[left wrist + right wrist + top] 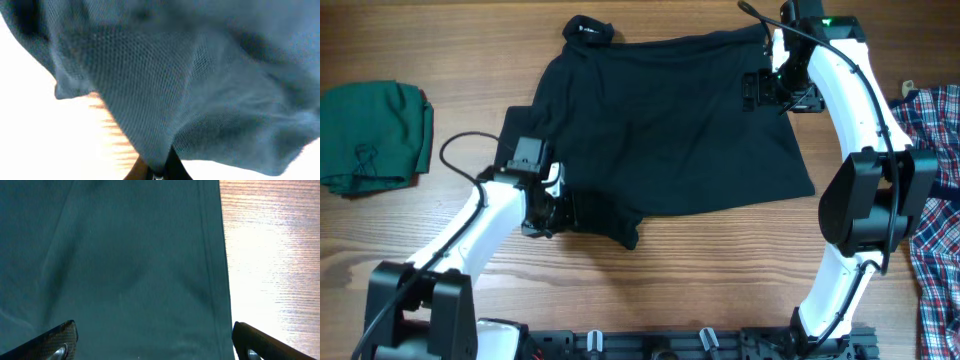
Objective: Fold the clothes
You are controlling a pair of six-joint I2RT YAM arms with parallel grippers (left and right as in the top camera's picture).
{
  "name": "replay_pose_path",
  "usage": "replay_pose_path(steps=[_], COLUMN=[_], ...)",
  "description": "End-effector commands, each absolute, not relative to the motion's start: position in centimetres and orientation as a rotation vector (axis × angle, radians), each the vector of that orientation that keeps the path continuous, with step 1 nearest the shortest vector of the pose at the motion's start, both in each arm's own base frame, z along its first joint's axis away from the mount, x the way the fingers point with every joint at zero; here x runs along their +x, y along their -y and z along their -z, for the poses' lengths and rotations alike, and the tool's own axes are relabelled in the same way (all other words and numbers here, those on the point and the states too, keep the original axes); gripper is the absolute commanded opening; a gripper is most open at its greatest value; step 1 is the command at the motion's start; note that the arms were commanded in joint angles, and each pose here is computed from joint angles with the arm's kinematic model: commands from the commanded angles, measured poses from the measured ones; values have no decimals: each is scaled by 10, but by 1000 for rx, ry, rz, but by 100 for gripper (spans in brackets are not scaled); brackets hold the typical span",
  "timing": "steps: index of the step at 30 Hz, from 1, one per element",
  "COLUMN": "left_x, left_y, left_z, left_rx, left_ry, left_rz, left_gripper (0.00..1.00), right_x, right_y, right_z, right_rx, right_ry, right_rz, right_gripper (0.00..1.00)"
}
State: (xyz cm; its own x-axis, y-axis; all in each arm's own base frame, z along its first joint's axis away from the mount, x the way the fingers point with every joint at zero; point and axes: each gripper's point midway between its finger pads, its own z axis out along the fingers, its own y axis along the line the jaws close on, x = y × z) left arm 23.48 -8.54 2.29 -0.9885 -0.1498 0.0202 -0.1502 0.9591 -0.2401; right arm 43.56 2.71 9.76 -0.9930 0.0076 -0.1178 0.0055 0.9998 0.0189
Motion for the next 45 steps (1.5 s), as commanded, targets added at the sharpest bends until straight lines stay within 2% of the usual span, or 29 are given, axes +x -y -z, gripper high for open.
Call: replay_pose_path(steps=[1, 5, 13, 17, 24, 26, 30, 32, 38, 41, 45], left_x=[248, 238, 236, 234, 237, 238, 245, 246, 251, 253, 254], left_y=[98, 115, 109, 93, 97, 97, 98, 98, 89, 80, 80], left_z=[-60, -68, -102, -95, -95, -95, -95, -95, -93, -90, -90], left_rx=[351, 400, 497, 512, 546, 545, 542, 542, 544, 553, 553], left_ry=[3099, 2995, 2951, 2971, 2962, 2966, 2992, 2994, 3039, 3070, 3073], left_rz=[-495, -638, -551, -408, -434, -436, -456, -457, -388, -306, -308], left_gripper=[4, 4, 4, 4, 4, 4, 4, 4, 8, 7, 8], right_x=[435, 437, 438, 438, 437, 429, 400, 391, 369, 353, 325], right_y=[-29, -29, -29, -29, -29, -26, 21, 31, 46, 32, 29], right_z=[-93, -93, -93, -93, -93, -92, -95, -95, -88, -69, -38], right_rx=[-22, -50, -50, -51, -56, -73, 344, 467, 590, 538, 580], right_ry=[-3036, -3026, -3022, -3023, -3025, -3059, -3123, -3145, -3226, -3315, -3396], right_rz=[-43, -41, -41, -42, -41, -15, 295, 284, 174, 38, 46], right_gripper=[100, 100, 100, 100, 100, 100, 100, 100, 100, 100, 100])
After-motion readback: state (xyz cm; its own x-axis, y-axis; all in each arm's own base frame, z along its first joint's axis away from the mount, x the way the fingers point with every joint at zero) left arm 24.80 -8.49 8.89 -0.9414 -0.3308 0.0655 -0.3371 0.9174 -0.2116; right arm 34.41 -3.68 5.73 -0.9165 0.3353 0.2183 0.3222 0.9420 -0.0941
